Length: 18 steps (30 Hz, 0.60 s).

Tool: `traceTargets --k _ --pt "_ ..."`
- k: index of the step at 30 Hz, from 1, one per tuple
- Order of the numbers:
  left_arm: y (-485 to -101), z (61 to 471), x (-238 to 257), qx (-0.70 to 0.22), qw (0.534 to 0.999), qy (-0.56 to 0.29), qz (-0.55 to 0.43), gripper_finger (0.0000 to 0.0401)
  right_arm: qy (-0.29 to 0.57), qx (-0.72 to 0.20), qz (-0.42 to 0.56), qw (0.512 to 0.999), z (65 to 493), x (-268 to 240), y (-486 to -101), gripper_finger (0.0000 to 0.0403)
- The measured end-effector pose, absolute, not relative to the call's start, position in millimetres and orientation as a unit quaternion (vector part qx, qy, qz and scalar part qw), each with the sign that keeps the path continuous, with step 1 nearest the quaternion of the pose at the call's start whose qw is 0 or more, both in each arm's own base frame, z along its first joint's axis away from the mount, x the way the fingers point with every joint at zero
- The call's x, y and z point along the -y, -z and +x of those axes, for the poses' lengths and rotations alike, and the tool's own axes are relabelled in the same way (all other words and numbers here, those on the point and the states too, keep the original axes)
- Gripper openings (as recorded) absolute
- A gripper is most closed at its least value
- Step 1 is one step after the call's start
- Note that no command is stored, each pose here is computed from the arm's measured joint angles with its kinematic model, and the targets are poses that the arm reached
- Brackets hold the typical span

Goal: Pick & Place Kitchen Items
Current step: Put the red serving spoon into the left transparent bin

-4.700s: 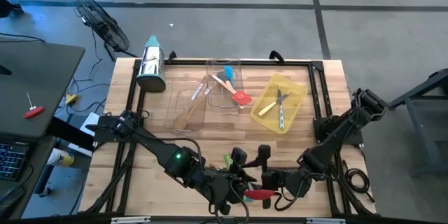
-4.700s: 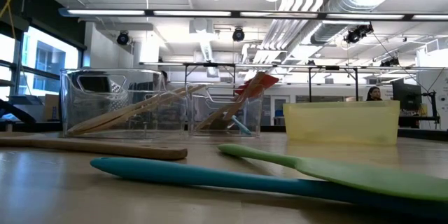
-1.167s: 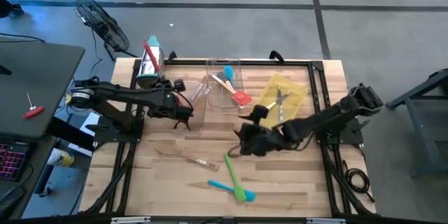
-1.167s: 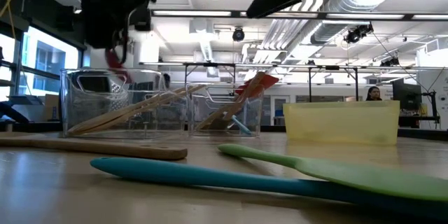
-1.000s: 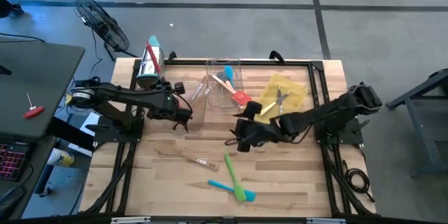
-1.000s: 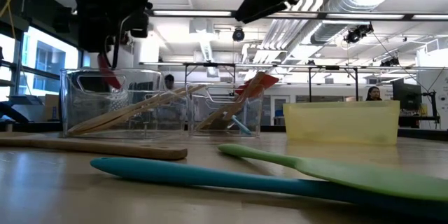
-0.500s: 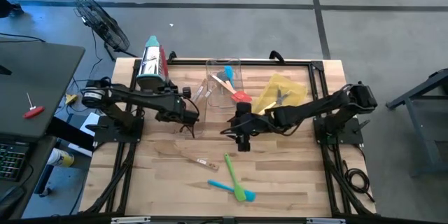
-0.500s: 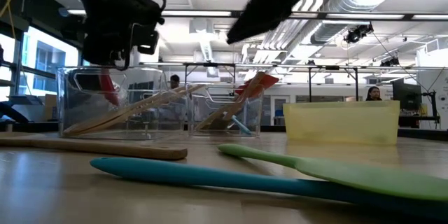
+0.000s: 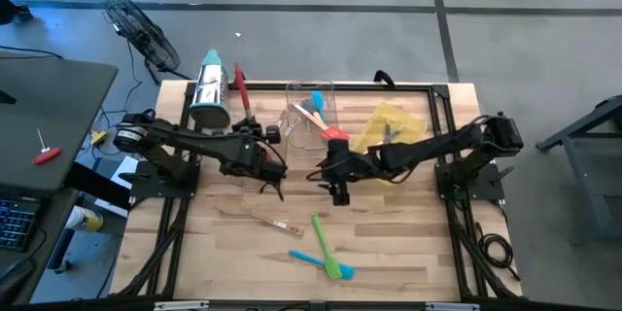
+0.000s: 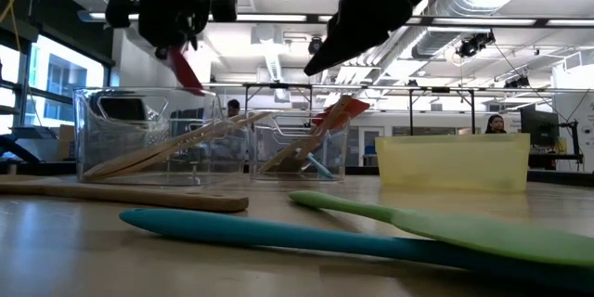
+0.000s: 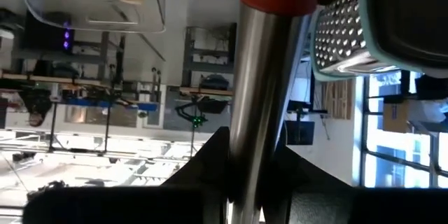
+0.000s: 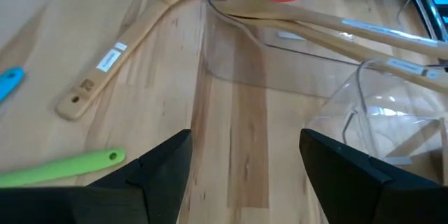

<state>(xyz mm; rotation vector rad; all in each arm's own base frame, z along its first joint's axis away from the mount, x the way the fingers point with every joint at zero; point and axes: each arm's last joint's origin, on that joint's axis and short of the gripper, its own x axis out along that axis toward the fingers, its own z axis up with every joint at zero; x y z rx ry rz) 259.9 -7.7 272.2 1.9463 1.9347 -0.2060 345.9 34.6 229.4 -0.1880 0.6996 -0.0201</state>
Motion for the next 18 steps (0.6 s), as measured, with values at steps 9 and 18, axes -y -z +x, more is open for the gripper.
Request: traceTargets --k 9,18 --pt "-245.3 268.5 8.4 -0.690 0.169 0.086 0.698 0.0042 -0.004 -0.338 -0.085 0.937 347.0 -29.8 -230.1 0.0257" --pt "-223.3 288.2 10.8 -0.683 0.185 0.061 0.704 0.0042 -0.004 -0.339 -0.084 0.937 347.0 -29.8 -230.2 0.0257"
